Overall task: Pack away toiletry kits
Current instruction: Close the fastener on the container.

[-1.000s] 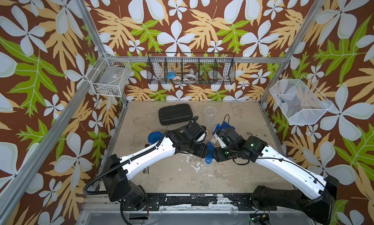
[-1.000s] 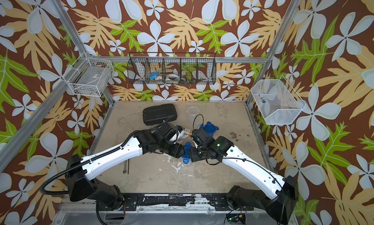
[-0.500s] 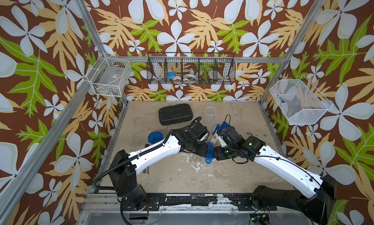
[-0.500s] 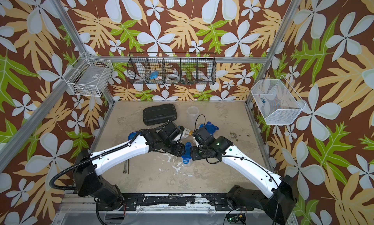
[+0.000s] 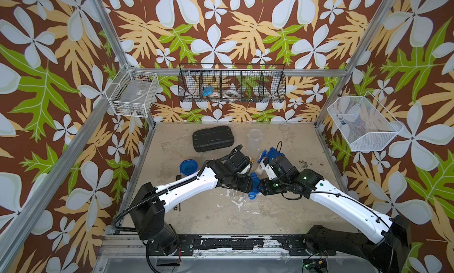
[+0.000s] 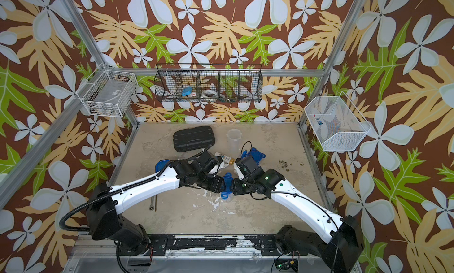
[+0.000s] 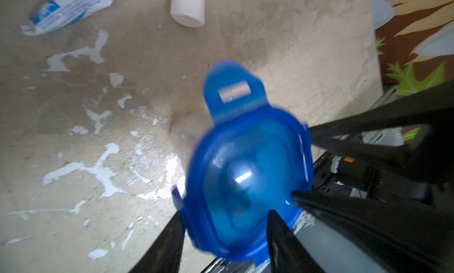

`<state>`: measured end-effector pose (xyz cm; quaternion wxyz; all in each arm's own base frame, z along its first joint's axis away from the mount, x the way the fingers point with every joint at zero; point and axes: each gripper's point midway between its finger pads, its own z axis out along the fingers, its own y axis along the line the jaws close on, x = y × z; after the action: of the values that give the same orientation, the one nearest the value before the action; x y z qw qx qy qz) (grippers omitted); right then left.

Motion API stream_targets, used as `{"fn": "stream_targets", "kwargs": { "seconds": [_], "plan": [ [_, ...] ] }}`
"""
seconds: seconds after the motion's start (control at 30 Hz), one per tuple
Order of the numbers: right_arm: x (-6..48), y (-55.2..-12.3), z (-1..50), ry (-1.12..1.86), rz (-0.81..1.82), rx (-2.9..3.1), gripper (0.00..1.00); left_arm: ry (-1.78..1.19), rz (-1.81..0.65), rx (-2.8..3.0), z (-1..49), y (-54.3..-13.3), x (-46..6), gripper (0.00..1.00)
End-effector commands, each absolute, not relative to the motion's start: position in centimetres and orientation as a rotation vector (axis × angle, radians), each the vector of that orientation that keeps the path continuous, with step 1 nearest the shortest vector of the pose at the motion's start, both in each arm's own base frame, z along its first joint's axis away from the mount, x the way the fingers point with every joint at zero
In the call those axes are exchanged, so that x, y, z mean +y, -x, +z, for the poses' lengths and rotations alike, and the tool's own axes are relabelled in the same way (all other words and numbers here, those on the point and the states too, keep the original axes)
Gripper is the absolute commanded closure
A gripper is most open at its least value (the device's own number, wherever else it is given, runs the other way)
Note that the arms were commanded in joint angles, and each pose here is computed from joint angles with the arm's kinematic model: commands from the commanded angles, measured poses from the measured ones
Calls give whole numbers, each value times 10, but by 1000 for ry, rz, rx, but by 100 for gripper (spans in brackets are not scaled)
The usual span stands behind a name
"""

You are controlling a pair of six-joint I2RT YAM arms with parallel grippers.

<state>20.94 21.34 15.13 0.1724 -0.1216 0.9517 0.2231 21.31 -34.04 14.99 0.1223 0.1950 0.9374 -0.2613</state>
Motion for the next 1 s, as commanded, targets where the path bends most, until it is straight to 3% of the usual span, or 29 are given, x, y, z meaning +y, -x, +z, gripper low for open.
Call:
{"fn": "stream_targets", "kwargs": {
  "seconds": [0.0, 0.7, 0.97],
  "plan": [
    [225, -208, 153, 360, 741, 2672, 54, -569, -827, 2754, 145, -207, -347, 47],
    [242, -212, 174, 375, 968, 2465, 56, -507, -1085, 2723, 153, -198, -369, 48],
    [244, -213, 181, 388, 1008, 2401, 55, -501, -1068, 2739, 150, -198, -369, 48]
  ]
}}
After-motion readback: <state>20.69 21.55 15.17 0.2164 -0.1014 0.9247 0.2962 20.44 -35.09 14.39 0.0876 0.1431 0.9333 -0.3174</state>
